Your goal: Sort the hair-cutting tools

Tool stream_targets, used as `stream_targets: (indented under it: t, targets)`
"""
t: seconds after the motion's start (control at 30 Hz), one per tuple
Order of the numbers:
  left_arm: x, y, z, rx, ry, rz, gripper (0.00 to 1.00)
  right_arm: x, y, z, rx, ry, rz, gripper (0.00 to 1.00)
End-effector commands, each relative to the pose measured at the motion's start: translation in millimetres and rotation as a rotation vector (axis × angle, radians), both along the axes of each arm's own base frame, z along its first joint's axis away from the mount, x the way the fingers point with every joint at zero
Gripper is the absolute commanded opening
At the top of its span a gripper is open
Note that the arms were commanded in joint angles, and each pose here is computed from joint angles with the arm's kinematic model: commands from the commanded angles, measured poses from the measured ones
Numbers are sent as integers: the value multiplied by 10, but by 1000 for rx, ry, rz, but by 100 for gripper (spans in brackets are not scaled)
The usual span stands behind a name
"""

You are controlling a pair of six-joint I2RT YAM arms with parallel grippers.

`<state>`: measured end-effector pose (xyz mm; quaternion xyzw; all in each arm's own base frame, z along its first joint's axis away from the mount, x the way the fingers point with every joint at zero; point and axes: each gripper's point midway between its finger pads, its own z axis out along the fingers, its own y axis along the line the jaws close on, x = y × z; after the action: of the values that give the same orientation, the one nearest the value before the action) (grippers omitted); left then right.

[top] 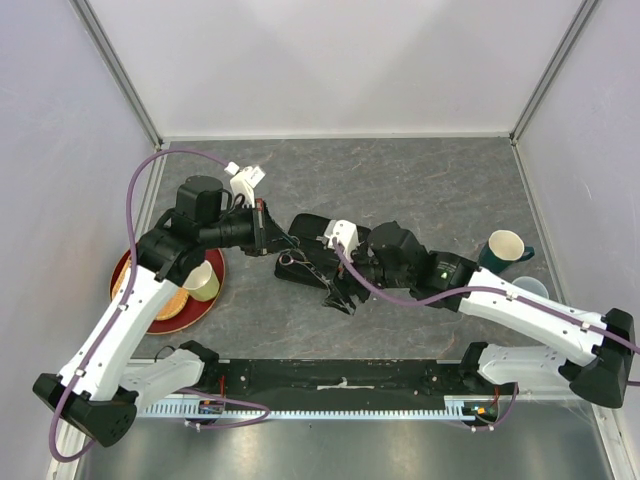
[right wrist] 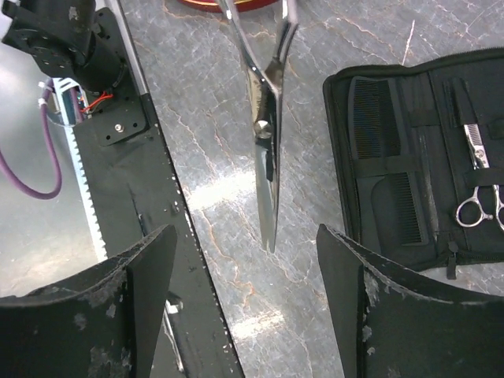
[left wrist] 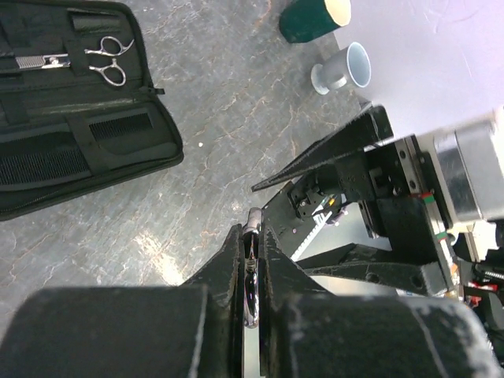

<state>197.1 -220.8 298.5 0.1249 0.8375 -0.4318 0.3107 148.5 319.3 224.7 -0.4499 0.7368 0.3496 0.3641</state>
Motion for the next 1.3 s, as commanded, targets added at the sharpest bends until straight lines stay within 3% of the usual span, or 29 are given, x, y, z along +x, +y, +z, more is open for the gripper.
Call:
stream_targets:
  t: [0.0,0.23,0.47,0.6,0.73,0.77,0.8,0.83,0.87,0.97,1.07,1.27]
  targets:
    - [52,37,131,-15,18,75,2,126,102,29,1,-110,-50,75]
    - [95,39,118,-13,32,100,2,304,255,10,73,-154,-134,57]
    - [140,36,146,-14,32,114,2,446,252,-142,18,-165,-202,38]
    - [175,48,125,-5,35,131,2,530,205,-190,-6,-174,-260,0]
    - [217,61,102,5,36,151,2,545,203,-224,-19,-174,-265,0]
    - [239,73,85,12,35,163,2,547,201,-228,-21,-172,-271,1]
    - [256,83,75,18,33,173,2,563,187,-221,-19,-165,-290,10]
    - [271,94,51,26,35,181,2,600,163,-206,-19,-171,-320,26]
    - [308,120,28,39,29,203,2,616,143,-218,-27,-169,-337,59]
    - [404,168,-38,61,22,252,2,699,42,-170,-23,-182,-419,81]
    - [539,207,-159,79,25,305,2,746,-81,-103,-13,-189,-492,89]
    - [969,276,-438,70,27,438,2,881,-395,-170,-13,-87,-699,88]
